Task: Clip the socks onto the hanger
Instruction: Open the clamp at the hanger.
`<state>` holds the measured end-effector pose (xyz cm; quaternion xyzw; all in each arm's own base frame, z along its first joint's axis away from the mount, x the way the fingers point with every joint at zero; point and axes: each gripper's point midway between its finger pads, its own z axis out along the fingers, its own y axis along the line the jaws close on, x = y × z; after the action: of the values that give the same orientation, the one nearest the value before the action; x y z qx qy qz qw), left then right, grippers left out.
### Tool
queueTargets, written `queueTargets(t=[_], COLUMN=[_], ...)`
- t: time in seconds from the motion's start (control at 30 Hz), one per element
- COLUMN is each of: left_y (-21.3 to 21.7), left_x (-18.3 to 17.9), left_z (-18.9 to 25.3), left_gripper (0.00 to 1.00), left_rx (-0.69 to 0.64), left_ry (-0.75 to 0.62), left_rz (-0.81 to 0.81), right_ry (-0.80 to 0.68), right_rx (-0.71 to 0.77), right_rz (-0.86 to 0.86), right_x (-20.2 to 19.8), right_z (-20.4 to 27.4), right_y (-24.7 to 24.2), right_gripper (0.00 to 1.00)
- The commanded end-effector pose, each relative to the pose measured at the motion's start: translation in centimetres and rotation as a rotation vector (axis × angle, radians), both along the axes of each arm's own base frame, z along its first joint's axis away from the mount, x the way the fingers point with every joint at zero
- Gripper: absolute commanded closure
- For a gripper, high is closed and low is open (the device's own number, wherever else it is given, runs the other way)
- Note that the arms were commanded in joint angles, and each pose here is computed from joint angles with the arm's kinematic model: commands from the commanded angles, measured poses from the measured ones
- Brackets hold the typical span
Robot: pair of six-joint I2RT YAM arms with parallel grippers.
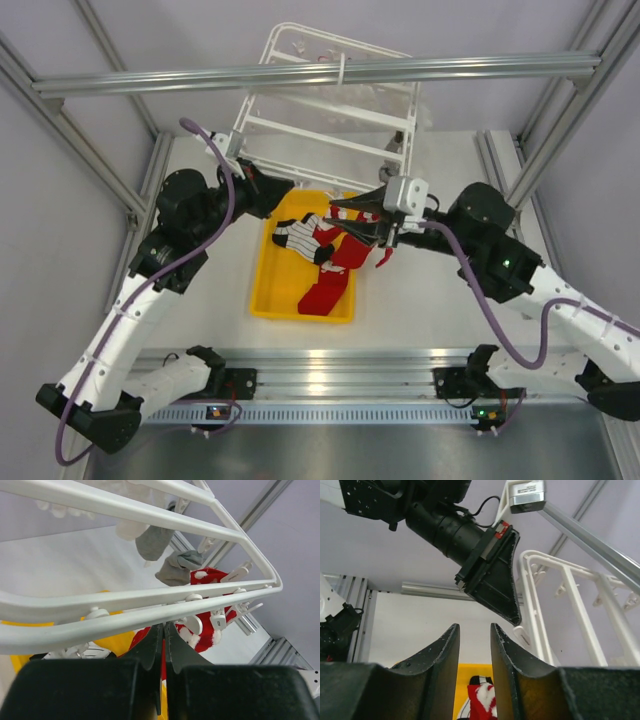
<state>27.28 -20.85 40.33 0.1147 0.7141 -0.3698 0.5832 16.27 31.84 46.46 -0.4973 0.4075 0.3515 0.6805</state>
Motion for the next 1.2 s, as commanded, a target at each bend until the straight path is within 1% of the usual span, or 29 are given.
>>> queueTargets(t=[0.0,0.03,0.1,0.13,0.23,0.3,0.33,0.4,0.5,0.67,0.77,1.0,1.17], left_y=[-0.6,-0.7,-0.9,-1.0,-1.1,-1.2,-1.3,-1.3,-1.5,-2.1,-2.5,-3.0,-3.6], left_x=[-0.9,-1.0,-1.3,-1.3,-1.6,-1.6,-1.8,-1.6,-1.9,-2.2,-2.5,-3.4,-3.7], left_z=[1.7,1.8,1.8,1.9,2.2,1.6,2.0,1.1,1.0,0.6,0.5,0.2,0.5], left_gripper=[1.00,1.00,1.00,1.00,1.00,1.00,1.00,1.00,1.00,1.00,1.00,1.00,1.00], left_rx=[-0.032,-0.035,-0.039,-0.040,-0.023,0.023,0.034,0.071,0.089,0.119,0.125,0.145,0.147], left_ry=[-0.021,-0.019,-0.017,-0.018,-0.034,-0.034,-0.043,-0.013,-0.004,0.012,0.020,0.019,-0.006], left_rz=[-0.049,-0.055,-0.073,-0.081,-0.101,-0.118,-0.134,-0.139,-0.157,-0.213,-0.251,-0.320,-0.373], right_ry=[-0.056,-0.044,-0.059,-0.052,-0.091,-0.101,-0.104,-0.112,-0.127,-0.154,-0.171,-0.208,-0.233], right_rx=[0.043,0.026,0.053,0.033,0.070,0.074,0.074,0.073,0.088,0.089,0.074,0.033,0.000], right_rz=[-0.101,-0.132,-0.189,-0.202,-0.272,-0.313,-0.344,-0.372,-0.409,-0.439,-0.439,-0.433,-0.443], right_x=[0.9,1.5,2.4,2.8,3.9,4.7,5.1,5.7,6.3,6.9,7.1,7.9,8.6], right_z=[-0.2,-1.9,-2.2,-3.7,-3.8,-4.1,-4.2,-4.4,-4.5,-5.0,-5.4,-6.7,-7.3], right_y=[1.4,1.9,2.0,2.3,1.9,1.7,1.4,1.4,1.2,1.0,1.3,2.4,2.7], right_gripper=[0.69,0.70,0.69,0.69,0.68,0.66,0.66,0.64,0.63,0.56,0.54,0.54,0.53])
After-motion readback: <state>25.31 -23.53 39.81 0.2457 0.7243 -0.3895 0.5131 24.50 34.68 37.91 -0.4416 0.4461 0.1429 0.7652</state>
